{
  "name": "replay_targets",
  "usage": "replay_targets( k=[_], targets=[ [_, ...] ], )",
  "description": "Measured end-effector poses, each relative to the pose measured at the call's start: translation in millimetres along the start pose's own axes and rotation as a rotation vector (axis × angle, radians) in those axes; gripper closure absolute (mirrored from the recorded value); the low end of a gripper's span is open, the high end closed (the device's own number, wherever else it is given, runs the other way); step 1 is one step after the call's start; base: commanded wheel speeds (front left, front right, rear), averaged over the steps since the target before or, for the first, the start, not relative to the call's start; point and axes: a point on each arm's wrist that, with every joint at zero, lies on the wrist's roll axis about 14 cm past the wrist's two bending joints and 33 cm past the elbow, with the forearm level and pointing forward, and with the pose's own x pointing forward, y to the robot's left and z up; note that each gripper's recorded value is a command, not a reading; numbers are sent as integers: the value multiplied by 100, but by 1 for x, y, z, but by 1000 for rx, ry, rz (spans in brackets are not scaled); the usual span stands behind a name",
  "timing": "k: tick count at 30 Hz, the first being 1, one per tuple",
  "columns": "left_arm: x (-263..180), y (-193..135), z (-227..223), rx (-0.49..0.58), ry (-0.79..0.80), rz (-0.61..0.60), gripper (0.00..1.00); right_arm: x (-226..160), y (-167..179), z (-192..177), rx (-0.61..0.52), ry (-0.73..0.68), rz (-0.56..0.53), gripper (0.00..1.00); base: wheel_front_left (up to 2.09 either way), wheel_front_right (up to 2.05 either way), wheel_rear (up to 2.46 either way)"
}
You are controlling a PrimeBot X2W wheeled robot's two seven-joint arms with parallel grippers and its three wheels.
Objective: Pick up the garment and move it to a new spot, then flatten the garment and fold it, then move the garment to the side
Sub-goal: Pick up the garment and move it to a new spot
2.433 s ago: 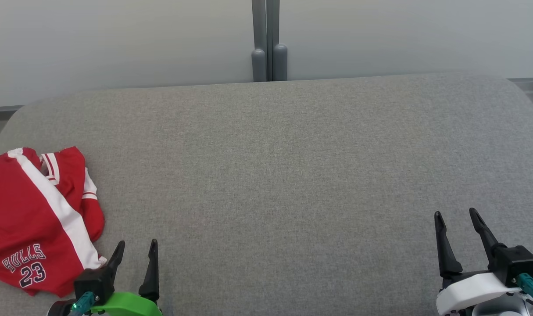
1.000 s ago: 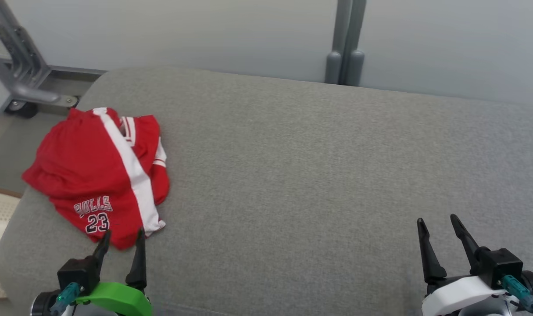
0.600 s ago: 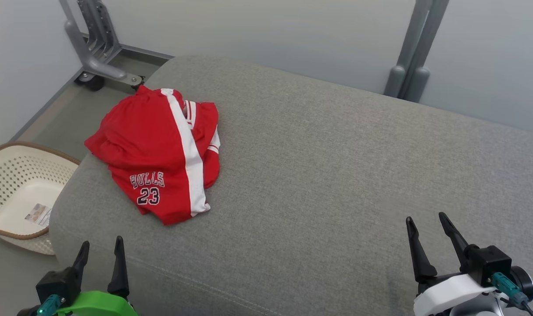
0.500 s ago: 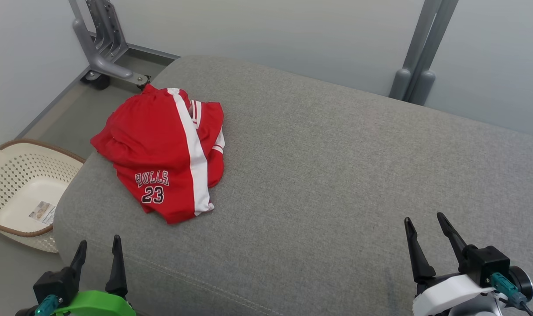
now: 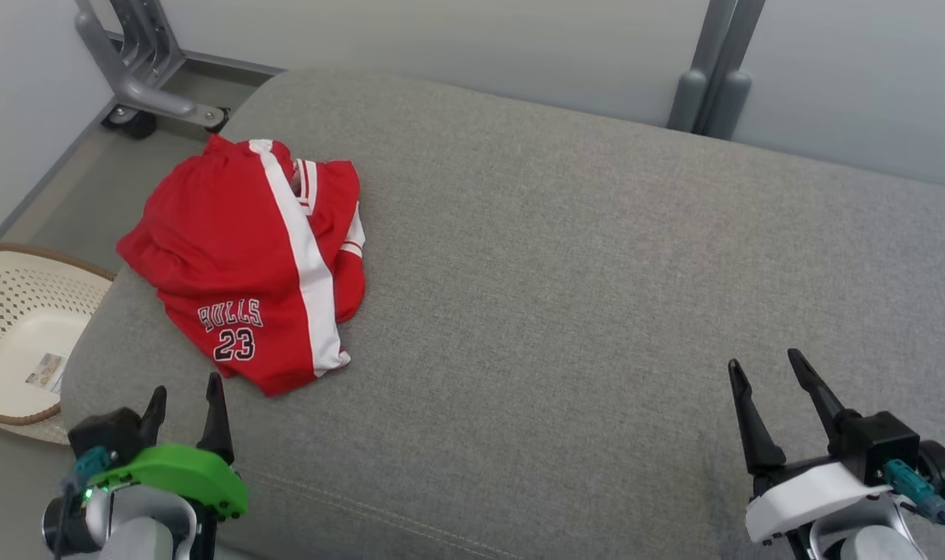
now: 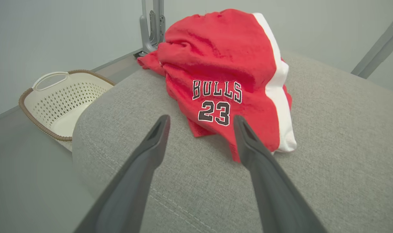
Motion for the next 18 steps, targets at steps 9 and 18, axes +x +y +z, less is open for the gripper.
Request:
replay_targets(
  k=[9,18],
  targets=[
    [59,-14,-31,-26,267,20,0,12,-26,-23,12,38,-36,0,0,0,0],
    [72,-26,-77,-7,494,28,18,1,-51,-40,27,80,-112,0,0,0,0]
  ],
)
